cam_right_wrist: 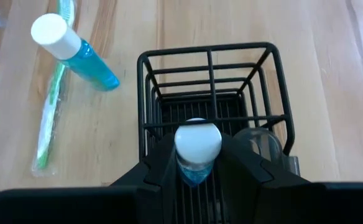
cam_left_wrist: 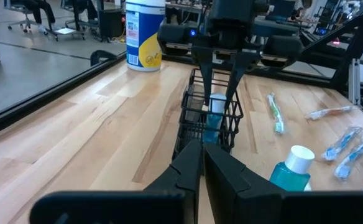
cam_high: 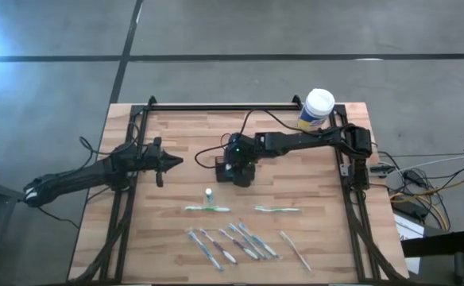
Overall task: Pick & Place toothbrushing station
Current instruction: Put the right mouthwash into the wire organizer
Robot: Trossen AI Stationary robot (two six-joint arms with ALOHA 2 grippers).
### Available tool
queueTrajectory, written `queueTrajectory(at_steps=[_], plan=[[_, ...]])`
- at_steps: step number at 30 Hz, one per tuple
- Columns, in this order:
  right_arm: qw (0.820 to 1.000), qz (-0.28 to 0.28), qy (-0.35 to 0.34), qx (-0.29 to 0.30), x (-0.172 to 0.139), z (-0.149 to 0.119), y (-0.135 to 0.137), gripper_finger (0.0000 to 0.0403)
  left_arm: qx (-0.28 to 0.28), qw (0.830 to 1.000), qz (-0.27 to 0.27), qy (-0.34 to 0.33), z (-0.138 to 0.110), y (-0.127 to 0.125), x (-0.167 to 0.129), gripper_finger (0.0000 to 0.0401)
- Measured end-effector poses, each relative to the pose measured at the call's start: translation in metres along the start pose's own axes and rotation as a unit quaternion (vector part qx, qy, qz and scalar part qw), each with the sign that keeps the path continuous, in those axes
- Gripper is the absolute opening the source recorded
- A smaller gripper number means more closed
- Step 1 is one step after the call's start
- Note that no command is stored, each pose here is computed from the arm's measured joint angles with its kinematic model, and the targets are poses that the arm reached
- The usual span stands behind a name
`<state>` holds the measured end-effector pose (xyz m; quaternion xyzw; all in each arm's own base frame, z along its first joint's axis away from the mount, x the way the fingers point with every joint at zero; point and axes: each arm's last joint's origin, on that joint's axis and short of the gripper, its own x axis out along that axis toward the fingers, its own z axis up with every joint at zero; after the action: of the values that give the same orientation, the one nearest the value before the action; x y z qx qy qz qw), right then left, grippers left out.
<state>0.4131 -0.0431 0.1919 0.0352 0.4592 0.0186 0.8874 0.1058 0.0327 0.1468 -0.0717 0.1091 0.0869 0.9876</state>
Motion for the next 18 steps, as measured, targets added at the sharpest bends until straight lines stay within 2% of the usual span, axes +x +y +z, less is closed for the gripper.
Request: queueTrajectory(at_steps=[18], plan=[[1.000,0.001,0.005,0.027,-0.0030,-0.0001,0.0016,0.0112,-0.001,1.000,0.000,0.006,-0.0010,0.0002,0.0007,0.0026]])
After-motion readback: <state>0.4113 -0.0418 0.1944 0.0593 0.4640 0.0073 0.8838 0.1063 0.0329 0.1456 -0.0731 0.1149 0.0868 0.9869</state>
